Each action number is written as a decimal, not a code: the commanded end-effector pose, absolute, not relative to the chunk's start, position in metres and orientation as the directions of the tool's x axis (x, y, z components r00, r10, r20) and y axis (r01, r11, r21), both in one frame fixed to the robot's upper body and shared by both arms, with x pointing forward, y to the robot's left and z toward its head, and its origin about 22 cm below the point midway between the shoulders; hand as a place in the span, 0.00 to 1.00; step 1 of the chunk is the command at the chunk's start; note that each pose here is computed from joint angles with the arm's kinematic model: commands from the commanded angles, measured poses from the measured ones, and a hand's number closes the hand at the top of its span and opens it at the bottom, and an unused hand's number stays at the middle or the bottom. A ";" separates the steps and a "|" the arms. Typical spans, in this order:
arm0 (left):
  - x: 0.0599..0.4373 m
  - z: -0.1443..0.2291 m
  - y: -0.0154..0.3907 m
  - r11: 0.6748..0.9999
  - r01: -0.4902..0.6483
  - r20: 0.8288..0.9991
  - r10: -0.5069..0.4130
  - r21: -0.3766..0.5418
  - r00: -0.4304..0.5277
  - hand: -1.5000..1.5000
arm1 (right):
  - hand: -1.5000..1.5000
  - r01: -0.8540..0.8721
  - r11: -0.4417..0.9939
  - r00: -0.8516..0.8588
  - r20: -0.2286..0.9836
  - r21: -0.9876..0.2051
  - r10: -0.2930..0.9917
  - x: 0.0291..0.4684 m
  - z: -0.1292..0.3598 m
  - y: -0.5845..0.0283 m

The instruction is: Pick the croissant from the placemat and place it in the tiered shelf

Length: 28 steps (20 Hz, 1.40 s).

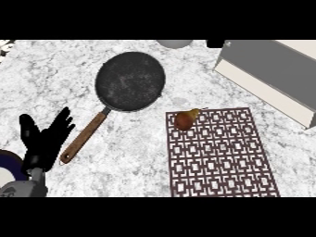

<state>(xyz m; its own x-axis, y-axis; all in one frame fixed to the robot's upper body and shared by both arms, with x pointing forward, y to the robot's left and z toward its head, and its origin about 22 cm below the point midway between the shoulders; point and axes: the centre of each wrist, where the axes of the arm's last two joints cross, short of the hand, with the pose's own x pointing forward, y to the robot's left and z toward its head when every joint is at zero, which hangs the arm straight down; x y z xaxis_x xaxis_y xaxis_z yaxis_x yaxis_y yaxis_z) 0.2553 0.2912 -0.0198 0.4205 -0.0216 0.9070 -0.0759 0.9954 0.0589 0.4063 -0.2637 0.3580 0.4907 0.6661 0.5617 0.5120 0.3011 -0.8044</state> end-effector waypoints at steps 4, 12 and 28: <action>0.253 -0.025 0.280 0.996 -0.081 0.900 -0.009 0.049 0.437 0.50 | 1.00 0.510 0.283 0.501 0.548 -0.812 0.670 0.422 0.324 -0.292; 0.254 -0.010 0.298 0.997 -0.065 0.898 -0.009 0.042 0.441 0.50 | 1.00 0.533 0.280 0.466 0.553 -0.799 0.691 0.430 0.324 -0.307; 0.252 -0.033 0.290 0.995 -0.078 0.902 -0.017 0.056 0.432 0.50 | 0.00 0.675 0.339 0.410 0.715 -0.655 0.566 0.439 0.316 -0.318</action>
